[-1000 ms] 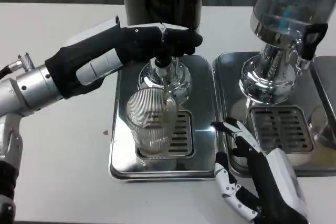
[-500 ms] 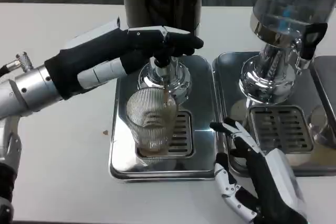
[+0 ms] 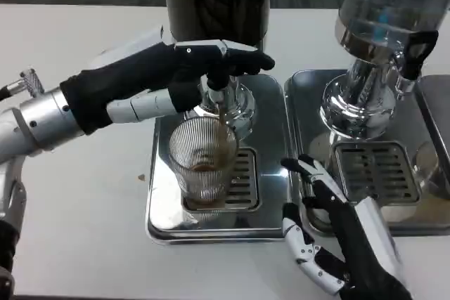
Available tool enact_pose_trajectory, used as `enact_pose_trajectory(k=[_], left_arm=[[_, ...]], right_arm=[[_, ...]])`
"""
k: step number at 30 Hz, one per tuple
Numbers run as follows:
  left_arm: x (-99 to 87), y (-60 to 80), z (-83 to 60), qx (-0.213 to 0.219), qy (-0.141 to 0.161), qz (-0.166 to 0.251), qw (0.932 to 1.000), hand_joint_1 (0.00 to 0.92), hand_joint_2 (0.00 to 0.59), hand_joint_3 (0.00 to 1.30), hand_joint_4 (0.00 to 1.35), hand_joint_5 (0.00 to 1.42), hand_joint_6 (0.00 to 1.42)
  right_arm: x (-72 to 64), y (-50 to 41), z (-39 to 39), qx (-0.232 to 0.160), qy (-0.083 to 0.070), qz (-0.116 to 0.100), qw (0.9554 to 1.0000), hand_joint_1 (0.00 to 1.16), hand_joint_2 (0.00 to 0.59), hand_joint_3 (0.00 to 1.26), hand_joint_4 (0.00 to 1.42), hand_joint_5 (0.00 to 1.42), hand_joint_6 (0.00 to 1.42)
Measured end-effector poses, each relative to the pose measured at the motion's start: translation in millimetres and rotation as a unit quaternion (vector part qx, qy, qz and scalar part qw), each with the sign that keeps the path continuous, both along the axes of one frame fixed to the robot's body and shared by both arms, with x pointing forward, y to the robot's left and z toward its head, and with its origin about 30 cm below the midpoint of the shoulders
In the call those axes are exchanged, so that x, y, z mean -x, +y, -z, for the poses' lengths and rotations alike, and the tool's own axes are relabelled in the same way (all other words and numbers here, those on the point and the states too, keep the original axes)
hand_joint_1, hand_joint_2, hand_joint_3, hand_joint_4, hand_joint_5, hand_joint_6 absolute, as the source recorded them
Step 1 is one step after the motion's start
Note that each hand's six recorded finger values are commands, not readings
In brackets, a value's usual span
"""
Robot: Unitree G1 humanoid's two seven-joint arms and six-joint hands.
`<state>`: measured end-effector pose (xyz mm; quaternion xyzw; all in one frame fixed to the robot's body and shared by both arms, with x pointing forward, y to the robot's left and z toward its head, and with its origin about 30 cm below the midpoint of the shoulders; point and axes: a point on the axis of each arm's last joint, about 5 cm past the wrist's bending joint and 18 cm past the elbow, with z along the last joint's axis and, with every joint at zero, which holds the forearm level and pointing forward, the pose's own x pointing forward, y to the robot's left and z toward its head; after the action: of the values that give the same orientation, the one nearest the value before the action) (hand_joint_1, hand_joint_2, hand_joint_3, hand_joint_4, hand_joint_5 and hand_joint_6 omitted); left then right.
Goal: Grasp the cup under the faucet to collect the drink, then remove the cup.
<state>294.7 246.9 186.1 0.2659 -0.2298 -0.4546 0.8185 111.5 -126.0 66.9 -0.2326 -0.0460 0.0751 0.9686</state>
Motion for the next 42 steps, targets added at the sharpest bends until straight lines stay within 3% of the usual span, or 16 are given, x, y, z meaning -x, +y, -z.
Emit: enact_pose_trajectory(k=[8, 9, 10, 11, 12, 25, 42], left_arm=[[0.7, 0.4, -0.5, -0.004, -0.006, -0.002, 1.0000, 0.000, 0.099, 0.25, 0.16, 0.17, 0.18], [0.8, 0.5, -0.5, -0.005, -0.007, -0.002, 1.0000, 0.000, 0.099, 0.25, 0.16, 0.17, 0.18], [0.9, 0.7, -0.6, -0.005, -0.008, -0.002, 1.0000, 0.000, 0.099, 0.25, 0.16, 0.17, 0.18], [1.0, 0.9, -0.7, -0.006, -0.009, -0.002, 0.9999, 0.000, 0.099, 0.25, 0.16, 0.17, 0.18], [1.1, 0.9, -0.8, -0.007, -0.009, -0.002, 0.9999, 0.000, 0.099, 0.25, 0.16, 0.17, 0.18], [1.5, 1.7, -1.2, -0.009, -0.012, -0.004, 0.9999, 0.000, 0.099, 0.25, 0.16, 0.17, 0.18], [2.4, 2.3, -0.8, -0.008, -0.014, -0.006, 0.9999, 0.000, 0.101, 0.25, 0.16, 0.17, 0.17]], right_arm=[[-10.5, -2.3, -1.6, -0.022, 0.005, -0.040, 0.9989, 0.64, 0.418, 0.02, 0.00, 0.06, 0.23], [-11.8, -2.2, -1.8, -0.025, 0.006, -0.044, 0.9987, 0.63, 0.338, 0.01, 0.00, 0.05, 0.23], [-13.5, -2.1, -2.3, -0.028, 0.007, -0.049, 0.9984, 0.57, 0.149, 0.01, 0.00, 0.05, 0.23], [-17.1, -1.6, -3.8, -0.030, 0.004, -0.058, 0.9979, 0.35, 0.030, 0.01, 0.00, 0.05, 0.22], [-19.8, -1.0, -5.3, -0.031, 0.001, -0.062, 0.9976, 0.26, 0.006, 0.01, 0.00, 0.05, 0.21], [-42.6, 4.3, -9.4, -0.046, 0.000, -0.087, 0.9951, 0.19, 0.000, 0.02, 0.01, 0.05, 0.21], [-62.6, 10.7, -4.7, -0.040, 0.007, -0.098, 0.9944, 0.13, 0.000, 0.04, 0.04, 0.06, 0.21]])
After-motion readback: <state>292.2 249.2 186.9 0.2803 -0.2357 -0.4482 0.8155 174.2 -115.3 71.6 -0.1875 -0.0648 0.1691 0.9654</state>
